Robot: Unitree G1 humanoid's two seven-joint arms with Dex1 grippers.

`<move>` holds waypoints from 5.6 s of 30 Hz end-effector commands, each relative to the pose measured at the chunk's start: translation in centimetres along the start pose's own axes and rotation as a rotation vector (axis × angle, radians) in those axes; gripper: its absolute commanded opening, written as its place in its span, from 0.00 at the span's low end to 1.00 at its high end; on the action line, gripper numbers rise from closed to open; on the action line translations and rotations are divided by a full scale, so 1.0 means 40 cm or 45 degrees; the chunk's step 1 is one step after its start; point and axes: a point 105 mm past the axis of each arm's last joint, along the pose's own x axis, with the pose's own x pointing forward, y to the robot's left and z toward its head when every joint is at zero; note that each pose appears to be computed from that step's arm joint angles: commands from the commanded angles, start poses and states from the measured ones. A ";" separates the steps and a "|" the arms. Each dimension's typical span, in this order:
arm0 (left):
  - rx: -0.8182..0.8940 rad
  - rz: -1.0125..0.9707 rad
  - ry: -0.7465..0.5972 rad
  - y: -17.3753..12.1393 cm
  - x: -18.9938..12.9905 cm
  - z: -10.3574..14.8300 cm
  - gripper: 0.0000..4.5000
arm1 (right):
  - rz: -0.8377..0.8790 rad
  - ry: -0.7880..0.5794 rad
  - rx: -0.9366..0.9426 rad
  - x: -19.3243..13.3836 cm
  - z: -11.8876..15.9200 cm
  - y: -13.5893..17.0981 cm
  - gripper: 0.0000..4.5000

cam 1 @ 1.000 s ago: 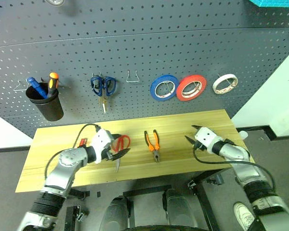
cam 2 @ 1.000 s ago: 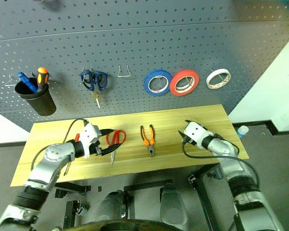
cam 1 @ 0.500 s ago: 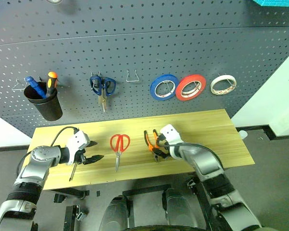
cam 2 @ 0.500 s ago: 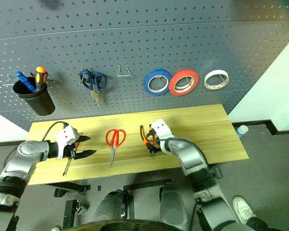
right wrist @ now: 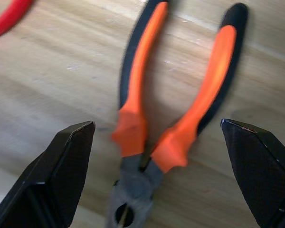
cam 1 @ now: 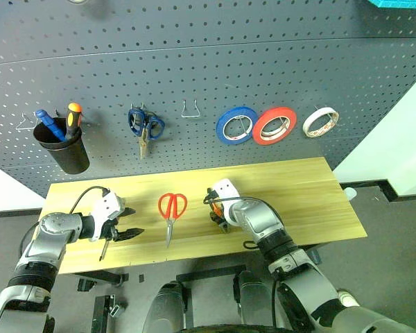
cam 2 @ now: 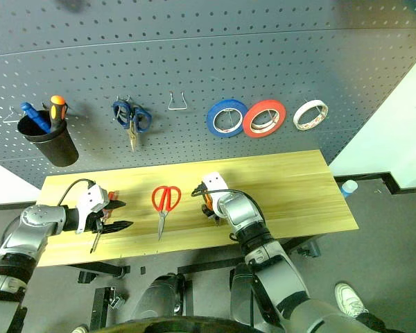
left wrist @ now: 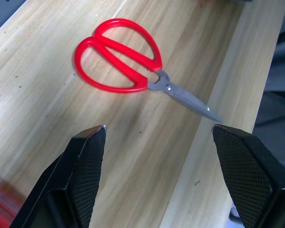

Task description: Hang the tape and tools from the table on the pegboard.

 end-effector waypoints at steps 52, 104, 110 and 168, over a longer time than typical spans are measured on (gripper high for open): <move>-0.053 0.761 -0.816 -0.080 -0.177 0.124 0.83 | 0.245 -1.923 -0.677 -0.610 0.565 0.070 0.49; -0.470 0.770 -0.325 -0.130 -0.023 0.108 0.99 | 0.495 -1.590 -1.290 -0.600 0.249 0.054 1.00; -0.493 0.788 0.078 -0.098 0.106 0.084 0.99 | 0.455 -1.325 -1.117 -0.550 0.151 -0.049 1.00; -0.335 0.791 -0.505 -0.039 -0.009 0.233 0.06 | 0.716 -1.440 -0.693 -0.540 0.126 -0.055 1.00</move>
